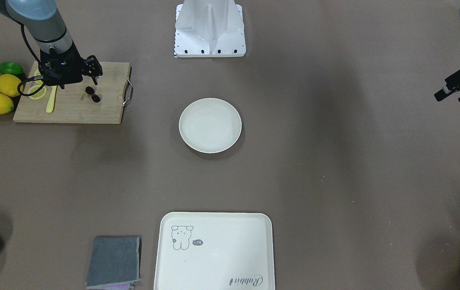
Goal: Place red cherry on plate
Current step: 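Lower the right gripper and grasp the cherry pair by the stem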
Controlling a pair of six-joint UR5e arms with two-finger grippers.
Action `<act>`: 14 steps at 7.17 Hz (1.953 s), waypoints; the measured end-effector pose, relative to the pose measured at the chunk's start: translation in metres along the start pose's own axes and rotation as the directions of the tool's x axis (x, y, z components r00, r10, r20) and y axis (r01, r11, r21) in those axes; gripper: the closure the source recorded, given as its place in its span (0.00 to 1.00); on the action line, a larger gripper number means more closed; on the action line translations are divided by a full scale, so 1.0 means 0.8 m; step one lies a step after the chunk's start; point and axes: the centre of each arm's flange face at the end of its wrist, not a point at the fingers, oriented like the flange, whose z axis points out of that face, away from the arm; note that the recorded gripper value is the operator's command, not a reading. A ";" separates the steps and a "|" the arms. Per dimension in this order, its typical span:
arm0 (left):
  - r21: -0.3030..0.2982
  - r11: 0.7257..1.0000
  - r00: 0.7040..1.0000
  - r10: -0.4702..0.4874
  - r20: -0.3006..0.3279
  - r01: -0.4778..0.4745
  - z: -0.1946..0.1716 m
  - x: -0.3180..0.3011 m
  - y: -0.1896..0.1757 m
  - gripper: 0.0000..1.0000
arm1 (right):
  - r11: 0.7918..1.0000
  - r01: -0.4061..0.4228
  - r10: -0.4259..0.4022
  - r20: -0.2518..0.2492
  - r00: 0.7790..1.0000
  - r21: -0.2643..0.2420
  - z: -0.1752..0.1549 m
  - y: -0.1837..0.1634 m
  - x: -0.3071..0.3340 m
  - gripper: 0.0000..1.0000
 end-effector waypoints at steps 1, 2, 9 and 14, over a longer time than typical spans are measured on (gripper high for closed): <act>0.000 1.000 1.000 -0.005 0.018 0.005 0.007 -0.005 -0.003 0.01 | 1.000 0.014 -0.014 -0.010 1.000 -0.007 0.016 0.010 -0.011 0.09; -0.001 1.000 0.999 -0.010 0.033 0.010 0.013 -0.010 -0.004 0.02 | 1.000 0.028 -0.028 -0.002 1.000 -0.005 0.036 0.014 -0.016 0.10; -0.001 1.000 0.999 -0.014 0.047 0.014 0.017 -0.015 -0.001 0.01 | 0.999 0.036 -0.034 0.087 0.996 -0.018 0.049 0.008 -0.019 0.19; 0.001 1.000 0.999 -0.013 0.047 0.013 0.017 -0.014 -0.001 0.02 | 0.999 0.029 -0.028 0.057 0.998 -0.023 0.059 0.014 0.001 0.81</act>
